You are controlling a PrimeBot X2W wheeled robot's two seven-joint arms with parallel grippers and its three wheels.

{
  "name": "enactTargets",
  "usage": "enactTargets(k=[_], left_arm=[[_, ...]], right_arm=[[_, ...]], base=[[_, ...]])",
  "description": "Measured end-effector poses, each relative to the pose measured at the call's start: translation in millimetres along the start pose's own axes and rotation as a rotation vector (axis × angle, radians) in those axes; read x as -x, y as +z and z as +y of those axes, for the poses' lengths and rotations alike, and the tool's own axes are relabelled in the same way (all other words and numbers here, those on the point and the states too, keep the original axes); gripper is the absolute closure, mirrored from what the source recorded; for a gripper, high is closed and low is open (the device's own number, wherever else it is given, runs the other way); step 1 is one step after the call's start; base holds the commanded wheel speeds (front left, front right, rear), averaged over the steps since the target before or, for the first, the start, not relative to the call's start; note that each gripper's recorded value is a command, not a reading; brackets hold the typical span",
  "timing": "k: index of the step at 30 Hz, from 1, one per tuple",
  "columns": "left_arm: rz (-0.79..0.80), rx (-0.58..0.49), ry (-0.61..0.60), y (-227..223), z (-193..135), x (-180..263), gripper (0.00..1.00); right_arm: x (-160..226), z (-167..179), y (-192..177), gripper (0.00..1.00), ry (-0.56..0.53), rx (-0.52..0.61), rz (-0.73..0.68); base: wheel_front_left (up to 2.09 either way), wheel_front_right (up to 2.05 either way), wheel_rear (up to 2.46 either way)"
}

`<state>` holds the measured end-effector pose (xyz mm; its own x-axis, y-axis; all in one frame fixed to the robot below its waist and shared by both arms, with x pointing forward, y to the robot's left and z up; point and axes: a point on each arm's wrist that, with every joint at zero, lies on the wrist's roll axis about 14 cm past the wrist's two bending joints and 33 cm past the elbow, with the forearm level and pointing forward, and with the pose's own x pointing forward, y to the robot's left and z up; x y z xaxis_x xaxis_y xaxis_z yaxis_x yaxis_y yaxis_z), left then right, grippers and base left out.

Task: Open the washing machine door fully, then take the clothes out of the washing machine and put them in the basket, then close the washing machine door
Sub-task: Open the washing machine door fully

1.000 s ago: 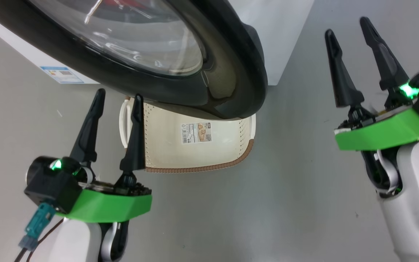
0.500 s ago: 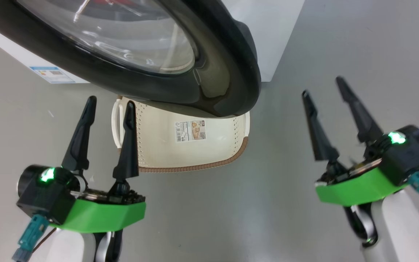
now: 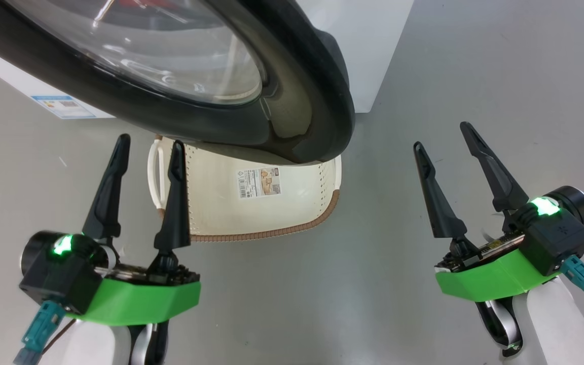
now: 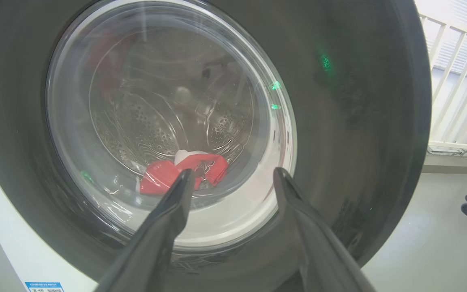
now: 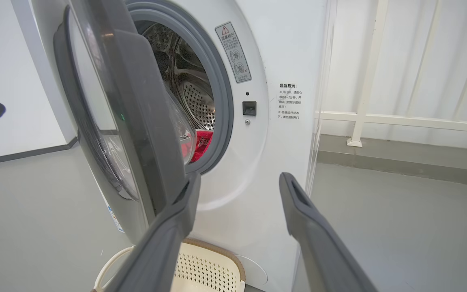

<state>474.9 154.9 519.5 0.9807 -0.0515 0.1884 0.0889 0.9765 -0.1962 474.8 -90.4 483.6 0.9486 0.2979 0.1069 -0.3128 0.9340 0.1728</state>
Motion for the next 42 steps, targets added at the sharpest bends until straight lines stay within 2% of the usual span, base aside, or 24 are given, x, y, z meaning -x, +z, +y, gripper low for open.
enactTargets(k=[21,22,23,24,25,31,42], left_arm=[[-0.001,-0.005,0.006,2,2,2,0.0],[-0.001,-0.005,0.007,2,2,2,0.0],[-0.001,-0.006,0.007,2,3,2,0.0],[-0.002,-0.007,0.008,3,3,2,0.0],[-0.003,-0.008,0.009,3,3,3,0.0],[-0.004,-0.015,0.016,5,6,5,0.0],[0.01,-0.025,0.027,3,11,10,0.0]], right_arm=[[-2,2,0,0.0,0.004,-0.005,-0.002],[-2,3,0,0.25,0.005,-0.006,-0.002],[-3,3,0,0.67,0.007,-0.007,0.0],[-4,3,0,0.9,0.007,-0.009,0.004],[-7,4,0,1.0,0.009,-0.012,0.002],[-28,6,12,1.0,0.02,-0.088,-0.029],[-81,4,13,1.0,0.027,-0.486,0.045]], base=[[0.0,0.0,0.0],[0.0,0.0,0.0],[0.0,0.0,0.0],[0.0,0.0,0.0],[0.0,0.0,0.0],[0.0,0.0,0.0],[0.0,0.0,0.0]])
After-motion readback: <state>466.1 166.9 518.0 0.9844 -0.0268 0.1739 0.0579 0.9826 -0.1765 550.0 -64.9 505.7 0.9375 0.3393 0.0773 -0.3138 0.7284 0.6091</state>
